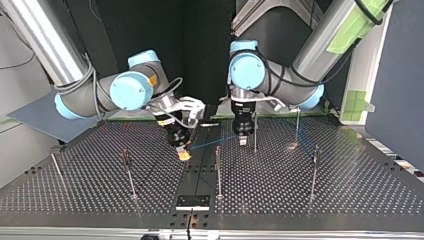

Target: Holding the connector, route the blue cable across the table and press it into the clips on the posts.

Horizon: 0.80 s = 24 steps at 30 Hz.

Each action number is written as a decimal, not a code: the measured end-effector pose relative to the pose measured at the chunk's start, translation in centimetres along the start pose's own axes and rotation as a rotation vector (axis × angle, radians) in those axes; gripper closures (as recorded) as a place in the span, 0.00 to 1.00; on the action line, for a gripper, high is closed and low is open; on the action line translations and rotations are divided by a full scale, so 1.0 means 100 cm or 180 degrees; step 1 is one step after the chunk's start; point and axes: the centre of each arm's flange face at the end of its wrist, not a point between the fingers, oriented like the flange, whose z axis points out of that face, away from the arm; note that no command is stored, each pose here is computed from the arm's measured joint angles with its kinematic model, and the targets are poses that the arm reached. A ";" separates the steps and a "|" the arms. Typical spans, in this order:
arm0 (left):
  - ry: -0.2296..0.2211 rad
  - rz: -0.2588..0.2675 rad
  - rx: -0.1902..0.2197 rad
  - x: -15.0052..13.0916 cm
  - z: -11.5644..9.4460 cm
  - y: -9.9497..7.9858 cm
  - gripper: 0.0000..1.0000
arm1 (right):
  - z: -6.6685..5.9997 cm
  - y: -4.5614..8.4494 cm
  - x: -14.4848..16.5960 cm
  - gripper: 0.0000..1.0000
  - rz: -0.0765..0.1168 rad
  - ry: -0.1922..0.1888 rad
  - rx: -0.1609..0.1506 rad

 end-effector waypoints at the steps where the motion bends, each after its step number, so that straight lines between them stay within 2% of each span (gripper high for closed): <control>1: -0.0015 -0.0004 0.0005 -0.004 -0.002 -0.001 0.98 | -0.003 -0.001 0.006 1.00 0.0006 0.0021 0.0000; 13: -0.0142 -0.0039 0.0079 -0.039 -0.020 -0.009 0.98 | -0.048 0.000 0.082 1.00 0.0035 0.0263 -0.0002; 18: -0.0189 -0.0060 0.0103 -0.045 -0.021 -0.010 0.98 | -0.053 -0.002 0.088 1.00 0.0041 0.0255 0.0046; 24: -0.0287 -0.0116 0.0219 -0.055 -0.014 -0.015 0.98 | -0.047 -0.001 0.078 1.00 0.0053 0.0192 0.0084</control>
